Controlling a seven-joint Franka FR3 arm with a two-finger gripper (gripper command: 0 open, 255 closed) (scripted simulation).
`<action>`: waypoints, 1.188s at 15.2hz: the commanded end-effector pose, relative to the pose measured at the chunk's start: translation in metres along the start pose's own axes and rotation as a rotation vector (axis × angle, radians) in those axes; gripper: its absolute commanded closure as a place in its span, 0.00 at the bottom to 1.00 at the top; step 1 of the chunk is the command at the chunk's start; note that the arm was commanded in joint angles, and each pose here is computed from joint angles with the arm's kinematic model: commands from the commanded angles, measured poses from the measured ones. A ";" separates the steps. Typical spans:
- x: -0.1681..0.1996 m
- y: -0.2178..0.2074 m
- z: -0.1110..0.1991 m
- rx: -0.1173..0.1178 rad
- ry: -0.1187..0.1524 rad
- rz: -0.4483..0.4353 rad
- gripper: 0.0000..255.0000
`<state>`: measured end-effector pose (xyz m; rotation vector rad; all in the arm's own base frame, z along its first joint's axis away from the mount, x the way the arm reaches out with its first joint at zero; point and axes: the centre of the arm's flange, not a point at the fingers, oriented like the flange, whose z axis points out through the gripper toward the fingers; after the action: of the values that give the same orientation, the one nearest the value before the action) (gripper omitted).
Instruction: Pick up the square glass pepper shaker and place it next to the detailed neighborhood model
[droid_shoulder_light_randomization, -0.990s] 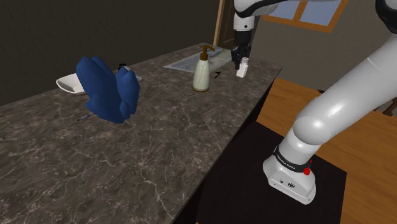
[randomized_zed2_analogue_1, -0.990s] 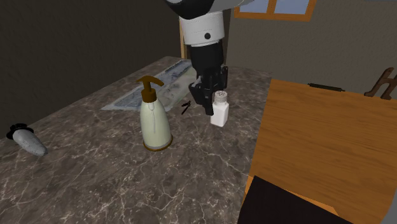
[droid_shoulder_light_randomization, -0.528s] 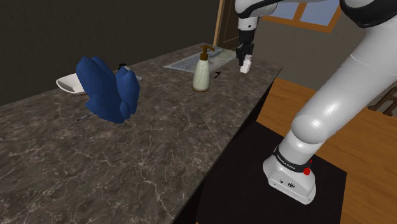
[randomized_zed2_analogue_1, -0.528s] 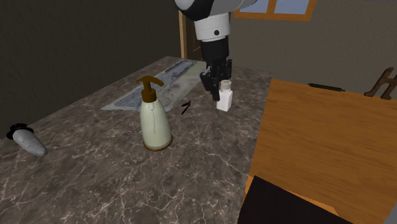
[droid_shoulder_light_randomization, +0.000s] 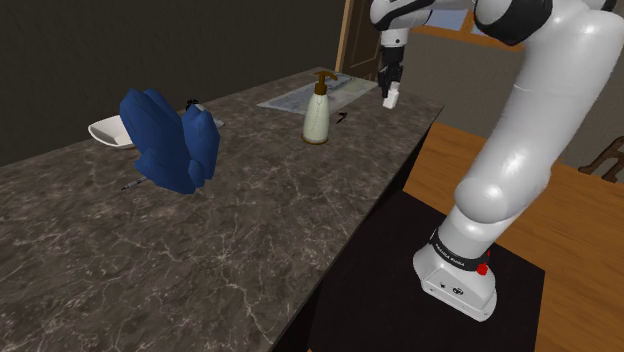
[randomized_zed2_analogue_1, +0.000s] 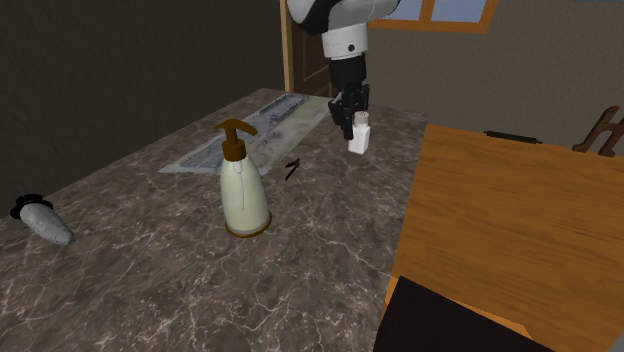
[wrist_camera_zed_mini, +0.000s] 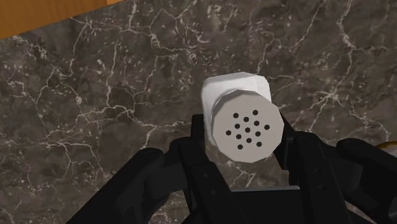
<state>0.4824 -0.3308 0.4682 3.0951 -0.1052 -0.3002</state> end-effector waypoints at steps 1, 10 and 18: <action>0.009 0.024 0.003 -0.001 0.000 -0.002 1.00; 0.052 0.135 0.013 -0.001 0.000 -0.002 1.00; 0.075 0.184 0.039 -0.001 0.000 -0.002 1.00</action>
<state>0.5362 -0.5186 0.4273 3.0950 -0.1033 -0.3011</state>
